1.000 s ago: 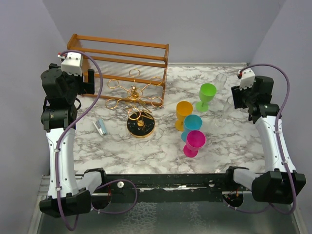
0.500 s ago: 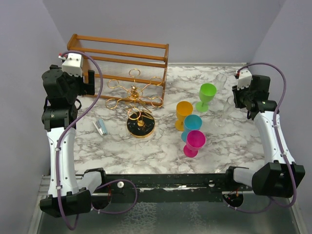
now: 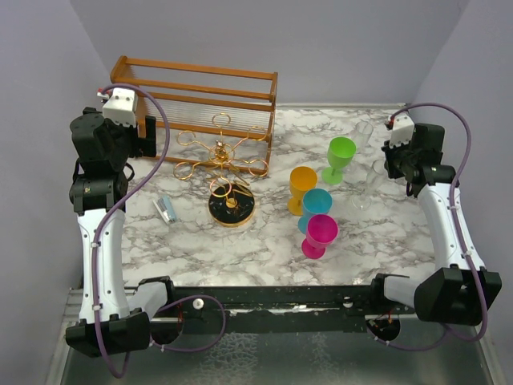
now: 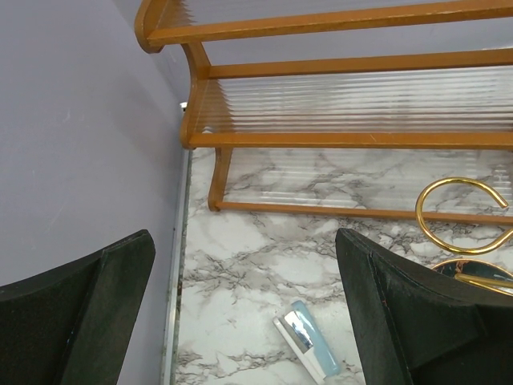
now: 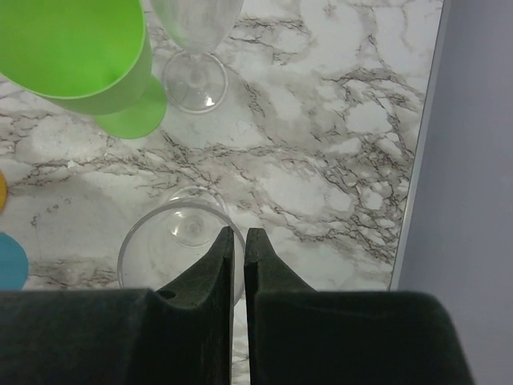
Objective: Place the wine glass upside down on the wine glass rack
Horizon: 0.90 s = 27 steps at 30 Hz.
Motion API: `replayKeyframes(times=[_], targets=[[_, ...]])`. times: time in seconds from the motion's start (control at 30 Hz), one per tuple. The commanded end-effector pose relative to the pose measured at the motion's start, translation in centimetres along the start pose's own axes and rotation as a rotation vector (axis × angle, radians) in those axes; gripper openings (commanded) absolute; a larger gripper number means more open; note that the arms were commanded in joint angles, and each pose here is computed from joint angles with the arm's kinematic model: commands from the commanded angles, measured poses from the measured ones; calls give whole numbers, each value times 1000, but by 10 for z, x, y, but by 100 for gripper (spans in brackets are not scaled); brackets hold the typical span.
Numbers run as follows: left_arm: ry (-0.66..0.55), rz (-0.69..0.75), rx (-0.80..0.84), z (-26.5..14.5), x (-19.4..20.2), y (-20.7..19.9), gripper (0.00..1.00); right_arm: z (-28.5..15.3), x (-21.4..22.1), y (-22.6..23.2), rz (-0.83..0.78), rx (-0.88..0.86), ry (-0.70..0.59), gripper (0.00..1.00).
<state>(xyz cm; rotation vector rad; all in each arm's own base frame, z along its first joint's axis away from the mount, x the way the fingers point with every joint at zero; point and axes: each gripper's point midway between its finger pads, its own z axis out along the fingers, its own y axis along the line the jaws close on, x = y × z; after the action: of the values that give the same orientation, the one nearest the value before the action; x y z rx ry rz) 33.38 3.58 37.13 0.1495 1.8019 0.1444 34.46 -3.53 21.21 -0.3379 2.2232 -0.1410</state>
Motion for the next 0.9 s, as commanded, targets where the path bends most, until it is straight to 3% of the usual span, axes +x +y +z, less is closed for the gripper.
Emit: replayKeyframes(times=[0.0,0.17,0.37,0.6,0.73,0.87], targets=[[-25,-5,-16,-2,-7,4,99,-12,-15,-5,-3,14,-46,1],[-21,-37,-5,0,-8,2,99,-24,-38,-16,-24,48,-84,1],[-56,-67,4,-3,-24,1,99,-53,-76,-60,-75,253,-149,1],[-91,-106,27,-2,-45,-1,99,-101,-142,-95,-123,418,-332,1],[-126,-141,92,-1,-64,-11,99,-123,-182,-92,-111,378,-457,1],[-160,-175,168,2,-81,-22,99,-134,-215,-68,-75,216,-565,1]])
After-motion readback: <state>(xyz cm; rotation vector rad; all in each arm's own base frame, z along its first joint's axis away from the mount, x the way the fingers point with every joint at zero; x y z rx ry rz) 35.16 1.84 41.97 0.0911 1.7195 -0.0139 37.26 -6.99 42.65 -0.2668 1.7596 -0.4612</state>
